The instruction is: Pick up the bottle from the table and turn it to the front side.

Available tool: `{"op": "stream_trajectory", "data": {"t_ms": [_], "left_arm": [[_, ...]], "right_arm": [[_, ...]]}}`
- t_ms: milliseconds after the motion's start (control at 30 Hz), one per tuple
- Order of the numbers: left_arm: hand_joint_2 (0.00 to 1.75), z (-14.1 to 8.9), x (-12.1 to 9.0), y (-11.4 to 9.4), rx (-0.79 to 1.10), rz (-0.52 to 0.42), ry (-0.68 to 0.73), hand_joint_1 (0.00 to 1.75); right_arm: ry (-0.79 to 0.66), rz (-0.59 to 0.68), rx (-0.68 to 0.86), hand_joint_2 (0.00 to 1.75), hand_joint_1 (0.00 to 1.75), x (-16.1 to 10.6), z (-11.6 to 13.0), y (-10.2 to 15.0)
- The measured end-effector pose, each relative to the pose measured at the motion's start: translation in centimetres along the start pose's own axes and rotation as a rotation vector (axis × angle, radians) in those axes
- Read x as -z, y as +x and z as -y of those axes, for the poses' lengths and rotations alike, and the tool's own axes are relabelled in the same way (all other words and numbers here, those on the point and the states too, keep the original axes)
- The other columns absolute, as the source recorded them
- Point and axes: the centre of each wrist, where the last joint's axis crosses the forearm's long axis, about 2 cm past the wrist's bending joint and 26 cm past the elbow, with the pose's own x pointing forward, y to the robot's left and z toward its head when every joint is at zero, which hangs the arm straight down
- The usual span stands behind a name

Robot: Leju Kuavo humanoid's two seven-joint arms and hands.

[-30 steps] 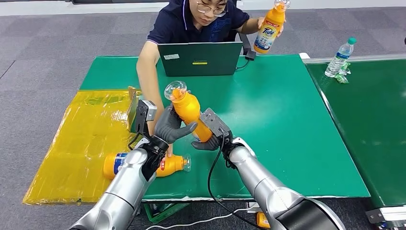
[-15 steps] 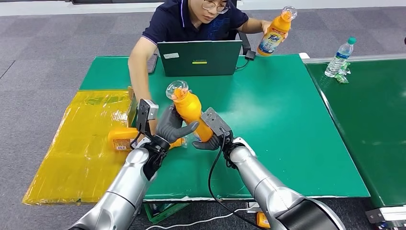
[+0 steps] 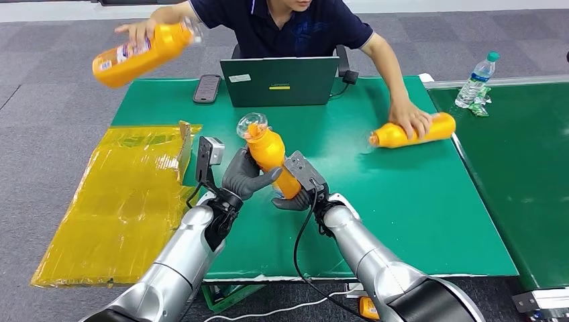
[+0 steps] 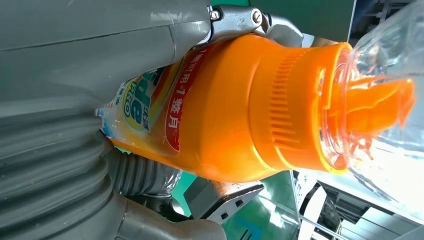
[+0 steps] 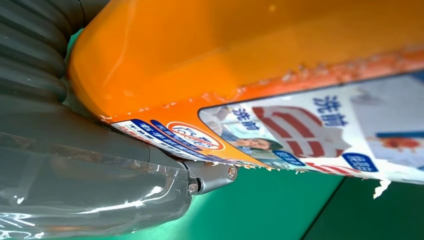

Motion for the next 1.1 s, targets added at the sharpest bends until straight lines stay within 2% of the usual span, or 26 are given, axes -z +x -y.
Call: {"op": "stream_trajectory", "data": {"t_ms": [500, 633, 1100], "left_arm": [[1.75, 0.6, 0.8, 0.1, -0.02, 0.008, 0.004, 0.0], [1.75, 1.2, 1.2, 0.2, -0.035, 0.012, 0.016, 1.75], [1.75, 1.0, 1.2, -0.2, -0.052, 0.005, 0.034, 1.75]], "right_arm": [[-0.031, -0.007, 0.027, 1.75, 1.75, 0.0, 0.0, -0.1], [-0.035, -0.007, 0.038, 1.75, 1.75, 0.0, -0.1, -0.1], [-0.027, -0.013, 0.047, 1.75, 1.75, 0.1, -0.2, -0.1]]}}
